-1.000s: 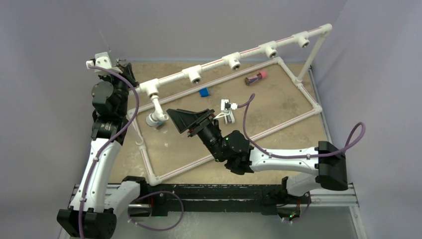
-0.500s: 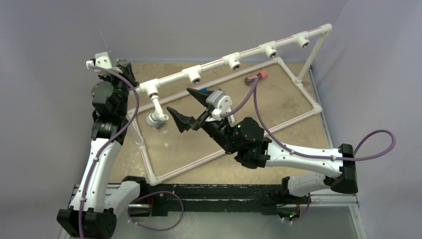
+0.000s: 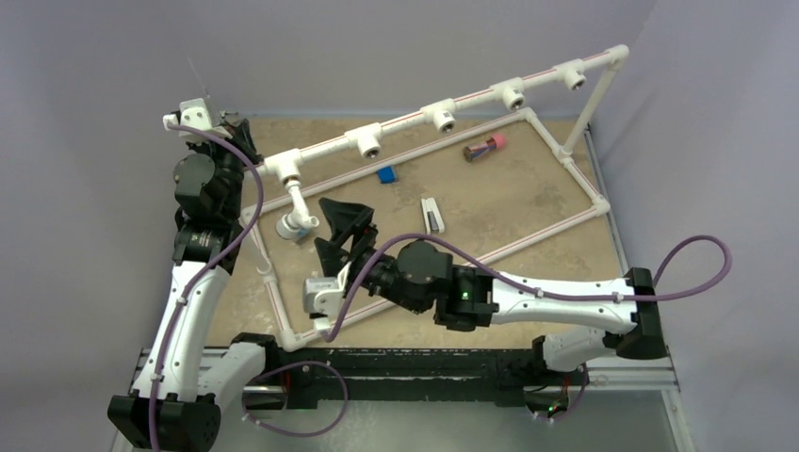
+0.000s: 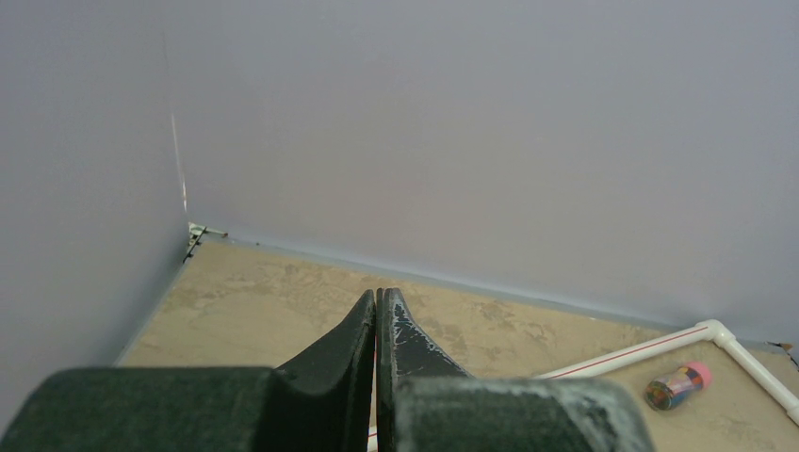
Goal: Install the water faucets
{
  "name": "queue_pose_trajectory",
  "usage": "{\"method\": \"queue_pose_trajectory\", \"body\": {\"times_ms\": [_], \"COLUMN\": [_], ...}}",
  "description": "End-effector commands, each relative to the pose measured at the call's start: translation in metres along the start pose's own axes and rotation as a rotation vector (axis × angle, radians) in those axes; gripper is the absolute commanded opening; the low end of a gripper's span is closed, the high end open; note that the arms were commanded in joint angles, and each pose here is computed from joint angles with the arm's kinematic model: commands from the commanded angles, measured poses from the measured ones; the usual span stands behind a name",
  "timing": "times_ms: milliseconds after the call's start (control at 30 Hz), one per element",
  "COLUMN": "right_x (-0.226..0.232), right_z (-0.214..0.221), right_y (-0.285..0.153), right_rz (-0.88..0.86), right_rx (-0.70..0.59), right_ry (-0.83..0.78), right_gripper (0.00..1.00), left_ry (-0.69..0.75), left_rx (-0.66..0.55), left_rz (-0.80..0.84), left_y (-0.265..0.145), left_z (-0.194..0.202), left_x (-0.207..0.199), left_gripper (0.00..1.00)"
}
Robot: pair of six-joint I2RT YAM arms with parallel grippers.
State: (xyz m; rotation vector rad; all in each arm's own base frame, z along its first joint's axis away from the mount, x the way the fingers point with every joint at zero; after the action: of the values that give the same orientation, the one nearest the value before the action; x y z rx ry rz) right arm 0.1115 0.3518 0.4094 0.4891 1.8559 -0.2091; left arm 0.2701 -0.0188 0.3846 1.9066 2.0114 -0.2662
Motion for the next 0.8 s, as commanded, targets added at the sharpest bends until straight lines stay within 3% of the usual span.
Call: {"method": "queue_pose_trajectory", "body": {"times_ms": [0, 267, 767], "right_x": [-0.003, 0.017, 0.028], "right_z": [-0.001, -0.002, -0.011], "right_y": [0.004, 0.019, 0.052], "right_rz": [-0.038, -0.017, 0.024], "right_rx": [0.124, 0.251, 0.266], "right_ry": [-0.375, -0.642, -0.689], "right_gripper": [0.83, 0.82, 0.78], "left_ry": [0.044, 0.042, 0.039], "left_rx": [0.391, 0.389, 0.387], "left_rz": [-0.092, -0.089, -0.085], "left_y": [-0.015, -0.015, -0.016], "left_z": [0.079, 0.079, 0.078], "left_x": [0.026, 0.026, 0.025], "left_gripper": [0.0, 0.0, 0.0]}}
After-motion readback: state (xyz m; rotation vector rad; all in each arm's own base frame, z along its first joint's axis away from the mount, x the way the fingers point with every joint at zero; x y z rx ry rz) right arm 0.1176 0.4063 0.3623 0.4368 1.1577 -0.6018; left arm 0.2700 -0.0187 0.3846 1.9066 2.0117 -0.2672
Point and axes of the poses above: each gripper's point midway between its finger pads, its own y axis out along the fingers, its own x axis along the line the jaws close on, z = x × y, the point moved 9 cm from there along -y, back along the fingers, and after that the axes turned 9 degrees about -y, right-handed, at the moved point
